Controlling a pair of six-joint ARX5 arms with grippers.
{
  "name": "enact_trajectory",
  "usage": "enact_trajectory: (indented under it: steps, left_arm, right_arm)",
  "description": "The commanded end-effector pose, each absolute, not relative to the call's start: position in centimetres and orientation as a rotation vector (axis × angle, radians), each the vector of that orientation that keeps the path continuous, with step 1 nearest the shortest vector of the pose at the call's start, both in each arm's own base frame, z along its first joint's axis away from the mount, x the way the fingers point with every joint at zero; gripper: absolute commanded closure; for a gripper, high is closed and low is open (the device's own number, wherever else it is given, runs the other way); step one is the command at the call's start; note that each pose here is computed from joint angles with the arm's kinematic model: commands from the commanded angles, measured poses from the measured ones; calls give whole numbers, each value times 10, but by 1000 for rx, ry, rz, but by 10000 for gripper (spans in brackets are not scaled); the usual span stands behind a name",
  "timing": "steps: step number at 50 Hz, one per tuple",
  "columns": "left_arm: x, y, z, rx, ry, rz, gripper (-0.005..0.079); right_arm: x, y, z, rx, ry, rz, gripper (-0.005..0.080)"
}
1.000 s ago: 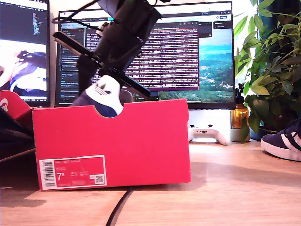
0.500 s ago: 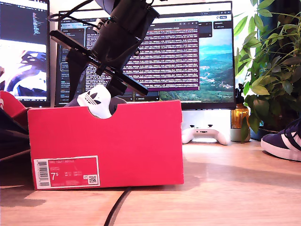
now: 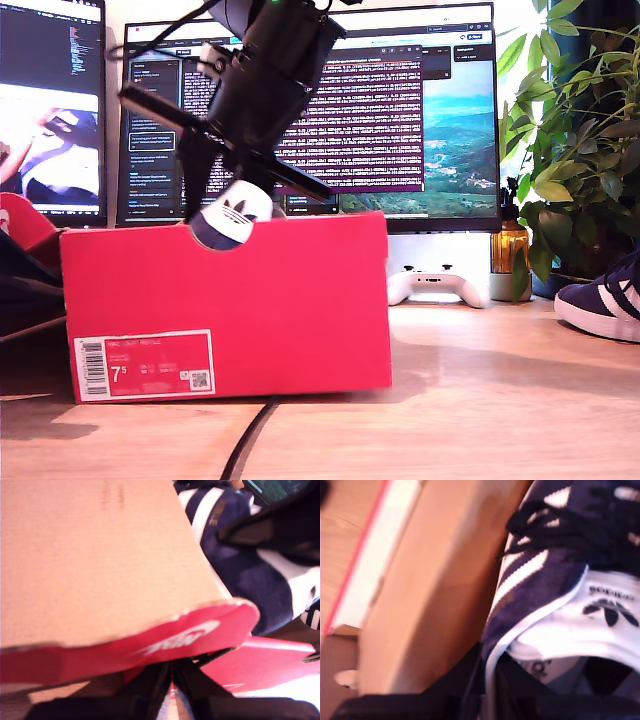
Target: Pack the blue shoes by picking the first shoe and placing it inside the red shoebox, left side, then picking and rotating the second shoe and placing it in the shoebox
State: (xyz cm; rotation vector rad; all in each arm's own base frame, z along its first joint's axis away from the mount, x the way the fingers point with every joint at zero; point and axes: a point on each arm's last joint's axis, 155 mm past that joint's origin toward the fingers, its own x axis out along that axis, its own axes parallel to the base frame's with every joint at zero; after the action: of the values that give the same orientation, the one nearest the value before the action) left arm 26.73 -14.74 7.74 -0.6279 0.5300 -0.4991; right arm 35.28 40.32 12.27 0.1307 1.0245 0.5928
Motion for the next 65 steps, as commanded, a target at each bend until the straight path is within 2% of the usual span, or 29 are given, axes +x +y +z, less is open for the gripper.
enact_trajectory:
  steps: [1,13,16,22,25,44,49,57,65]
  left_arm:
    - [270,-149,81,-629,521,-505,762]
    - [269,-149,81,-629,522,-506,762]
    - [269,-149,81,-629,522,-505,762]
    - [269,-149,81,-629,522,-505,762]
    - [269,-149,81,-629,522,-505,762]
    - [263,-147,63,-627,602,-475,762]
    - [260,-146,57,-626,626,-465,762]
    - [260,-146,56,-626,630,-464,762]
    - [260,-146,56,-626,630,-464,762]
  right_arm:
    - [356,413,131,144,987,611,766]
    - [351,422,133,165,980,622,757]
    - [350,423,132,163,983,624,700]
    - [349,424,132,163,983,626,531]
    - [349,424,132,163,983,626,493]
    - [351,428,136,172,963,638,484]
    - [346,428,134,111,956,666,482]
    - [341,420,133,75,1002,648,407]
    - [338,413,132,49,1032,636,394]
